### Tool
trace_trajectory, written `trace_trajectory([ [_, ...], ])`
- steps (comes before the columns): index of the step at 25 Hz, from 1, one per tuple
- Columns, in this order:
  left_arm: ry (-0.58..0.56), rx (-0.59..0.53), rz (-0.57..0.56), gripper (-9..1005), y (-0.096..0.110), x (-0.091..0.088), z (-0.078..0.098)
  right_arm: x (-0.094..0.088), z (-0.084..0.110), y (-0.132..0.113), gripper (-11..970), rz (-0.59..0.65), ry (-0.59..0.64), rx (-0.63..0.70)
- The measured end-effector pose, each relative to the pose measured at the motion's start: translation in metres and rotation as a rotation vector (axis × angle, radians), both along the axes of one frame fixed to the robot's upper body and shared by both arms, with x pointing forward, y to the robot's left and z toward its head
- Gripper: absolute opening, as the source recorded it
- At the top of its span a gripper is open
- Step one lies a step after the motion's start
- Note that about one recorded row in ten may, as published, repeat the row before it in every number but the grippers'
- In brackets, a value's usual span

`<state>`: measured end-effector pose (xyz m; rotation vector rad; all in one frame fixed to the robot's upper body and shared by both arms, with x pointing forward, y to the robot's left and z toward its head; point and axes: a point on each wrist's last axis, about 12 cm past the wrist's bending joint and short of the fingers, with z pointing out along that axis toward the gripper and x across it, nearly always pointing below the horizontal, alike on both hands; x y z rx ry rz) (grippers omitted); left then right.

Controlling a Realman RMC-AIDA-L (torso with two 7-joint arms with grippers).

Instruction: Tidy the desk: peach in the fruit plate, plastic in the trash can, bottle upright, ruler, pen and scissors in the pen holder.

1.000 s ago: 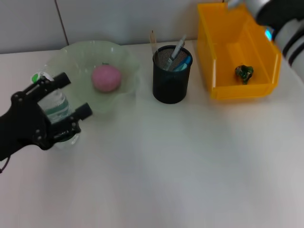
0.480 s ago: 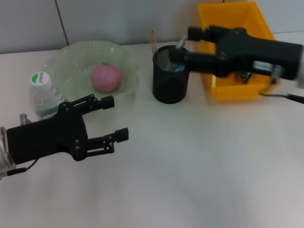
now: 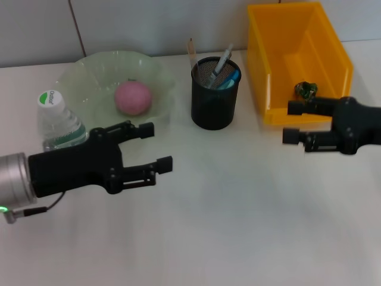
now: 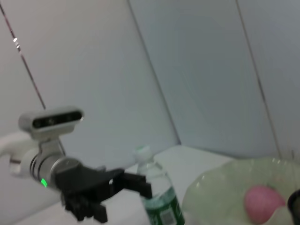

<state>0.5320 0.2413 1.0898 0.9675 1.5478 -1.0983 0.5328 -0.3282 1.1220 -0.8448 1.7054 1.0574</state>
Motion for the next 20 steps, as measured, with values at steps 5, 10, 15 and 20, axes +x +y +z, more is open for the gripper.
trace_trajectory([
  [5, 0.066, -0.016, -0.02, 829, -0.01, 0.001, -0.007, 0.001, -0.013, 0.014, 818, 0.075, -0.033, -0.079],
  [10, 0.089, 0.008, -0.042, 829, -0.014, 0.001, -0.01, 0.005, -0.022, 0.027, 818, 0.116, -0.042, -0.141],
  [15, 0.09, 0.021, -0.042, 829, -0.013, 0.002, -0.011, 0.006, -0.025, 0.031, 818, 0.114, -0.048, -0.162],
  [20, 0.084, 0.024, -0.038, 829, -0.012, 0.002, -0.011, 0.006, -0.026, 0.031, 818, 0.109, -0.048, -0.164],
])
